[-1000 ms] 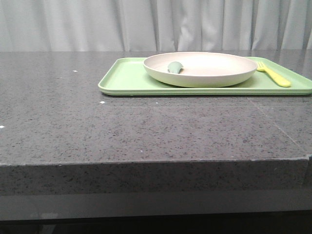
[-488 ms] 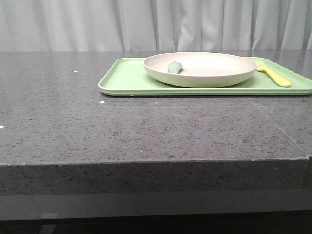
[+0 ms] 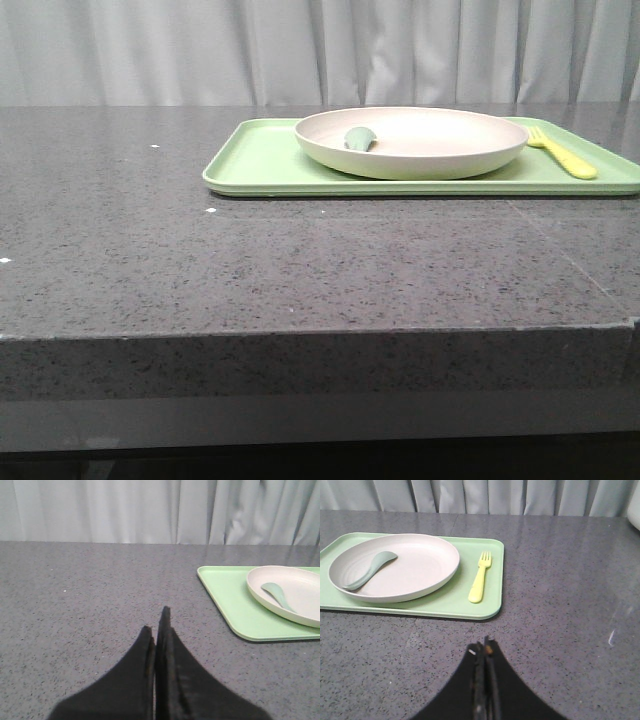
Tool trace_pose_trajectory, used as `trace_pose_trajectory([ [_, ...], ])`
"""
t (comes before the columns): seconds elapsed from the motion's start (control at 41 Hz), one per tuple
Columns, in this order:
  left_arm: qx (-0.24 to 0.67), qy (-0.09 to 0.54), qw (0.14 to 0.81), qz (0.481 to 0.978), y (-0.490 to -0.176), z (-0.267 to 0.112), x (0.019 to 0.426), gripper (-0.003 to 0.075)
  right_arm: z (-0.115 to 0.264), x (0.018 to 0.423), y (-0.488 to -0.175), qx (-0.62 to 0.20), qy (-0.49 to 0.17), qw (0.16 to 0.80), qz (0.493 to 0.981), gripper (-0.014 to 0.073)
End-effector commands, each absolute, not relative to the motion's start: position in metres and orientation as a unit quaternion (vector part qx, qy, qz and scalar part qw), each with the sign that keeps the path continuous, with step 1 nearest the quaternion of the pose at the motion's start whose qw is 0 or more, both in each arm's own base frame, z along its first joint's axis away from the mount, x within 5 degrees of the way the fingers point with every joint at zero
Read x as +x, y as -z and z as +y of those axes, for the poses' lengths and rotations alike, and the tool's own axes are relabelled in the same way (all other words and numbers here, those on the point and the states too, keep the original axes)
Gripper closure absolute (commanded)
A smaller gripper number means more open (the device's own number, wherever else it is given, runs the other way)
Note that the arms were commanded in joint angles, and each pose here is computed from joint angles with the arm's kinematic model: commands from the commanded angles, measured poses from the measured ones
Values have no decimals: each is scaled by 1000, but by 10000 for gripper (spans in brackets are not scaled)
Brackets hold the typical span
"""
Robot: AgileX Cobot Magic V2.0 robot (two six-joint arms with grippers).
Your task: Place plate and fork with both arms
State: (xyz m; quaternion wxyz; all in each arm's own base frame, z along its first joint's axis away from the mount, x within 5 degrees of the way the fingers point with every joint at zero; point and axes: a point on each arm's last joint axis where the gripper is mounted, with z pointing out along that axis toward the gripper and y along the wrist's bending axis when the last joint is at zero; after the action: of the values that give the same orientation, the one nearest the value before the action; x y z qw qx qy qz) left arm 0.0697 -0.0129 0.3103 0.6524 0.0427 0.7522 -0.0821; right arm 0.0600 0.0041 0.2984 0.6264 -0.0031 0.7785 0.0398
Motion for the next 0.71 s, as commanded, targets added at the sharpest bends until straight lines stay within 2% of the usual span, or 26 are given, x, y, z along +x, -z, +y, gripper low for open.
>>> trace_pose_trajectory([
  [0.0,28,76,697,713,-313,-10,67,738,3,61,-314,-9,-32,665,746,712],
  [0.317,-24,26,706,707,-250,0,48,738,3,61,-314,-9,-32,665,746,712],
  [0.683,-28,22,724,688,-208,1,54,738,3,61,-314,-9,-32,665,746,712],
])
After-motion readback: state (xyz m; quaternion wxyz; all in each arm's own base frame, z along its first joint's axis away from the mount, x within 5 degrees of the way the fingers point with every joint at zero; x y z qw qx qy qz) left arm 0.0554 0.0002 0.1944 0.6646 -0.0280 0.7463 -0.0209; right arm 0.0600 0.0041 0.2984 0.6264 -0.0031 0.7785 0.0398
